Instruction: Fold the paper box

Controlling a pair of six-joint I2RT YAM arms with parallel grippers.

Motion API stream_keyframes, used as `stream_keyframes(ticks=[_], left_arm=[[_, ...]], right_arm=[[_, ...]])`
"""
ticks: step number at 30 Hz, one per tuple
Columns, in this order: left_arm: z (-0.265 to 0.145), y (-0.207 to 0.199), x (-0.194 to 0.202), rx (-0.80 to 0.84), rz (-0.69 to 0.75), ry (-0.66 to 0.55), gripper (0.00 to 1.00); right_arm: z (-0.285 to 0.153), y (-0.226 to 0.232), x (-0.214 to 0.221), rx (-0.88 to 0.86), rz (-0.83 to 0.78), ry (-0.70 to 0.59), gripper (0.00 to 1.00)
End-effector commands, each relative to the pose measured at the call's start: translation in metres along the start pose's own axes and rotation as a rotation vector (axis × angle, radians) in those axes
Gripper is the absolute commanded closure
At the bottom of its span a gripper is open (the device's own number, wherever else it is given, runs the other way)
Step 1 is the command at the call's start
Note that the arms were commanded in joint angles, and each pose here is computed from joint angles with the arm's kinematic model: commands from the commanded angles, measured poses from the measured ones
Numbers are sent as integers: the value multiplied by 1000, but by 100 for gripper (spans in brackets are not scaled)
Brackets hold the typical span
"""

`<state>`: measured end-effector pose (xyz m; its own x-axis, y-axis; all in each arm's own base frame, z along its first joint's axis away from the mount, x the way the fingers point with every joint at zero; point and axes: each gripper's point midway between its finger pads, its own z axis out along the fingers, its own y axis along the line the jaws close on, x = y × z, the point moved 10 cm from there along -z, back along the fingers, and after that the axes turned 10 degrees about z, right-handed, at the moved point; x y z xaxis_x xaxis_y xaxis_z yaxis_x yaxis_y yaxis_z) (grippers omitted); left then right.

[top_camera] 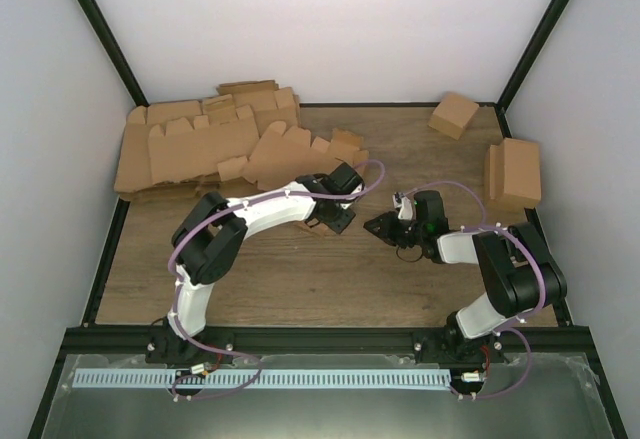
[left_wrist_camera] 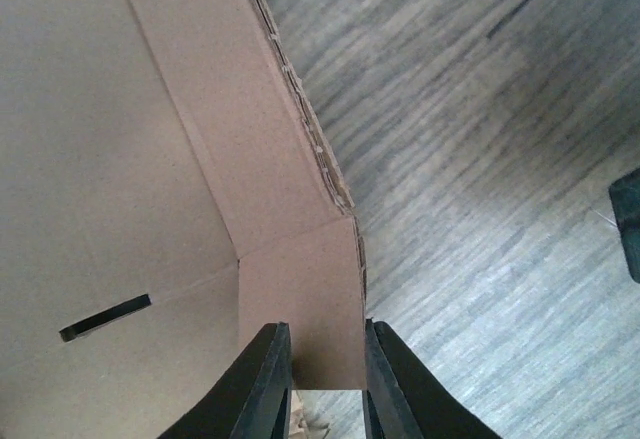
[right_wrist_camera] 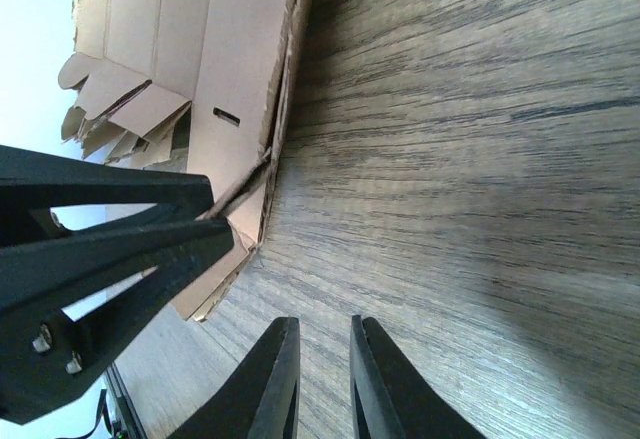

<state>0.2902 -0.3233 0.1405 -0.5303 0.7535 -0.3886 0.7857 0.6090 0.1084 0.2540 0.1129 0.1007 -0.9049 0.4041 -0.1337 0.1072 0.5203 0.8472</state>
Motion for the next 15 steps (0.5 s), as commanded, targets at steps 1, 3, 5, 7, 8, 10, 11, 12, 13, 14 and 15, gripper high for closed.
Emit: stream_keyframes(ticks=[1, 3, 5, 7, 8, 10, 11, 12, 13, 14, 15], left_arm=[[-12, 11, -10, -59, -23, -37, 79], [-13, 12, -10, -68, -27, -42, 79], [-14, 14, -11, -67, -34, -46, 79], [-15, 14, -12, -57, -42, -52, 73], [-15, 14, -13, -48, -45, -58, 70], [-14, 16, -14, -29, -54, -63, 65], [-13, 17, -14, -24, -57, -63, 64], [-12, 17, -14, -20, -60, -59, 63], [-11, 18, -14, -20, -62, -56, 62], [-10, 18, -14, -17, -65, -55, 61], [-10, 19, -14, -13, -69, -56, 59]], right_arm=[[-3, 7, -6, -22, -20, -18, 84], [-3, 7, -6, -22, -19, -16, 84], [-2, 7, -5, -23, -21, -15, 84], [-2, 7, -5, -22, -21, -14, 84], [-2, 6, -5, -22, -22, -13, 84], [-2, 7, -6, -23, -24, -12, 84], [-1, 7, -6, -23, -24, -11, 84], [-1, 7, -7, -24, -26, -9, 83], [0, 7, -7, -23, -24, -7, 83], [0, 7, -7, -23, -23, -6, 83], [1, 7, -8, -25, -23, -3, 83]])
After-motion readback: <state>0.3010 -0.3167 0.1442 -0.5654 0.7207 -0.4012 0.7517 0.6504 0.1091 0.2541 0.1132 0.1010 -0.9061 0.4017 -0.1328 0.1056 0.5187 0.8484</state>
